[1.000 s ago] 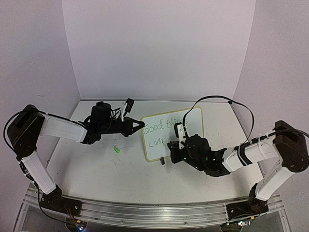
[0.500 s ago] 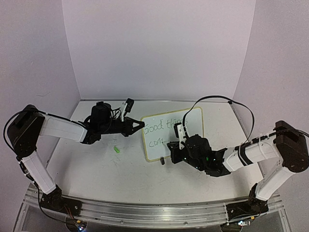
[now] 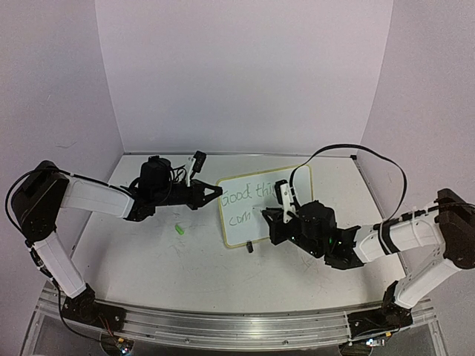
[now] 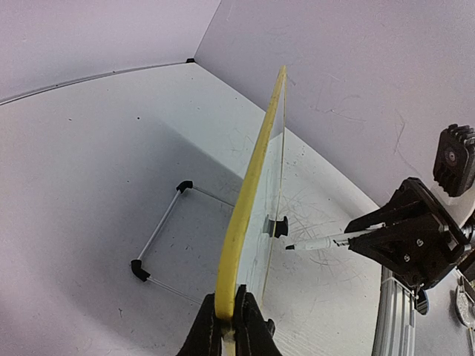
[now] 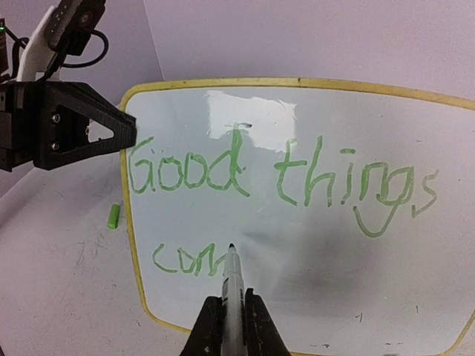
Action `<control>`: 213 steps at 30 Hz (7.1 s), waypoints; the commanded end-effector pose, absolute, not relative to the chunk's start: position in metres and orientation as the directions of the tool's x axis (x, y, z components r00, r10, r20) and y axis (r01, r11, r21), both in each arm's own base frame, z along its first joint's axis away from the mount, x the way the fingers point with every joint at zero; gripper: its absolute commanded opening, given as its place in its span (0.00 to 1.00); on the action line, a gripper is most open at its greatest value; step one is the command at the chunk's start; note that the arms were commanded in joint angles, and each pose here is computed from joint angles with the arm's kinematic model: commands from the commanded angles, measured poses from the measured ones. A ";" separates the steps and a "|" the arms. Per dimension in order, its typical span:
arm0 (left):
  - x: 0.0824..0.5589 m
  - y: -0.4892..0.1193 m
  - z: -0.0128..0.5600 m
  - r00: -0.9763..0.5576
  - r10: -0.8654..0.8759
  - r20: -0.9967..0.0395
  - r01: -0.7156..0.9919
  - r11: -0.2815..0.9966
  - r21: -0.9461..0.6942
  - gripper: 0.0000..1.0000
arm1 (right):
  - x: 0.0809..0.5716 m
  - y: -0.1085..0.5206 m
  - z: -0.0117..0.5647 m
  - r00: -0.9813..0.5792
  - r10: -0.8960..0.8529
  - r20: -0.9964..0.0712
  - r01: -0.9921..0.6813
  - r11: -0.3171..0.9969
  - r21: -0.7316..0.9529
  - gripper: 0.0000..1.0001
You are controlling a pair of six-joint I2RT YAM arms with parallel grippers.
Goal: Write a sentence on the whiteboard
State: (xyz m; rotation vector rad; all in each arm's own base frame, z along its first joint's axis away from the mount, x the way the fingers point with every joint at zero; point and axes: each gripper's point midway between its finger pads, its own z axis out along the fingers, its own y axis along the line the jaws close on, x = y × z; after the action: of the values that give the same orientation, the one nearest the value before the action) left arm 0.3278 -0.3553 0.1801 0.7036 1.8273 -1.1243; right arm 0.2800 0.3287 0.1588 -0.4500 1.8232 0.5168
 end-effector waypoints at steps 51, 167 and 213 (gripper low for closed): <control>0.340 -0.352 0.201 -0.390 0.027 -0.921 0.815 0.476 -0.331 0.00 | 0.291 0.335 0.155 -0.298 -0.030 -0.954 -0.518 0.845 0.136 0.00; 0.341 -0.353 0.203 -0.387 0.028 -0.921 0.817 0.473 -0.329 0.00 | 0.282 0.317 0.117 -0.409 -0.057 -0.911 -0.458 0.876 0.152 0.00; 0.339 -0.352 0.199 -0.393 0.034 -0.919 0.816 0.474 -0.331 0.00 | 0.300 0.304 0.143 -0.344 -0.009 -0.939 -0.382 0.915 0.131 0.00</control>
State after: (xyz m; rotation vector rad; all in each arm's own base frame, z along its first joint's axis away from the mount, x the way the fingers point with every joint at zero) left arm 0.3269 -0.3546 0.1810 0.7091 1.8398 -1.1160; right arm 0.2914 0.3204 0.1351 -0.3651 1.9038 0.4335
